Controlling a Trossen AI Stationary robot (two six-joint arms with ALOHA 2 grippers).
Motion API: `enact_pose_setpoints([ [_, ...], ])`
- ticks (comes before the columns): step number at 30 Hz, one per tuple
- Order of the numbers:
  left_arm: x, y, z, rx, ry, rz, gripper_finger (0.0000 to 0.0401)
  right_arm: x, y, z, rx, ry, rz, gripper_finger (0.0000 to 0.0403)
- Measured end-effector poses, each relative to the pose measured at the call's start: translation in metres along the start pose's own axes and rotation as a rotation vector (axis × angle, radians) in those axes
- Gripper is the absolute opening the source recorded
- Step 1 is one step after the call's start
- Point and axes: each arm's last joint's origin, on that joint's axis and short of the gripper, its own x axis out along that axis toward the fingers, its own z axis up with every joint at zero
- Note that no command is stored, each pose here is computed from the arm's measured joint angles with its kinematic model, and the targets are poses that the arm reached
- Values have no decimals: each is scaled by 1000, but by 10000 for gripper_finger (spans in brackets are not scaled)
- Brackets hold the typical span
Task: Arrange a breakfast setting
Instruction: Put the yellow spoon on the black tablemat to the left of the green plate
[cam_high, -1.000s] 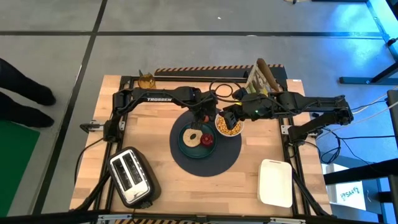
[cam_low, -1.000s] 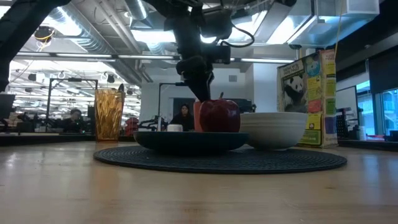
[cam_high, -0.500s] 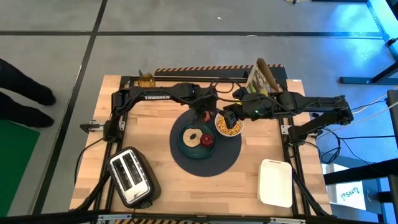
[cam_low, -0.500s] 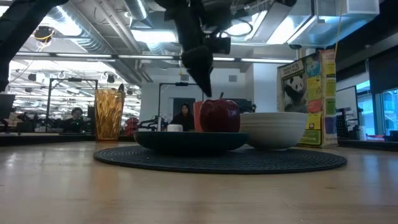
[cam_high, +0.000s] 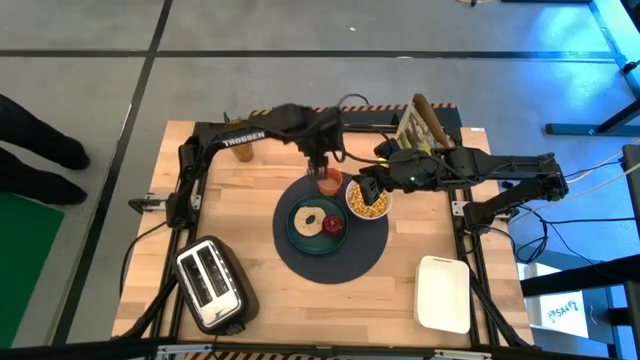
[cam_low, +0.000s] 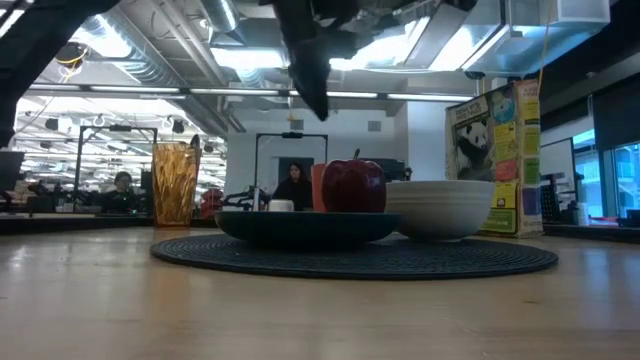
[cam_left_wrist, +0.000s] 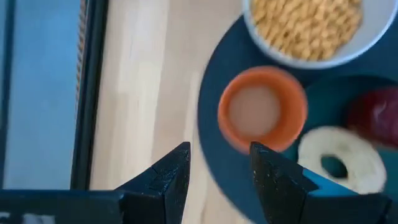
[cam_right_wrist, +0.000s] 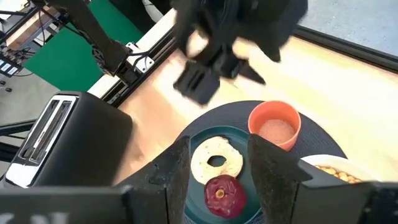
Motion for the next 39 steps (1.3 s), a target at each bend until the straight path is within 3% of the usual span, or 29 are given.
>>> enact_pose_setpoints([
  [9,-31,49,-38,-147,146,17,160,0,0,0,-1,1,-1,150],
  [18,-111,79,-82,-287,35,107,160,0,0,0,-1,2,-3,150],
  [21,-124,91,-101,-326,30,137,160,0,0,0,-1,1,-3,150],
  [25,-124,105,-127,-398,79,155,160,0,0,0,-1,-9,-12,150],
  [29,-104,110,-151,-450,180,126,160,0,0,0,-1,-10,-13,150],
  [34,-79,100,-176,-496,279,85,160,0,0,0,-2,-9,-13,150],
  [39,-60,92,-189,-498,245,99,160,0,0,0,-2,-9,-14,150],
])
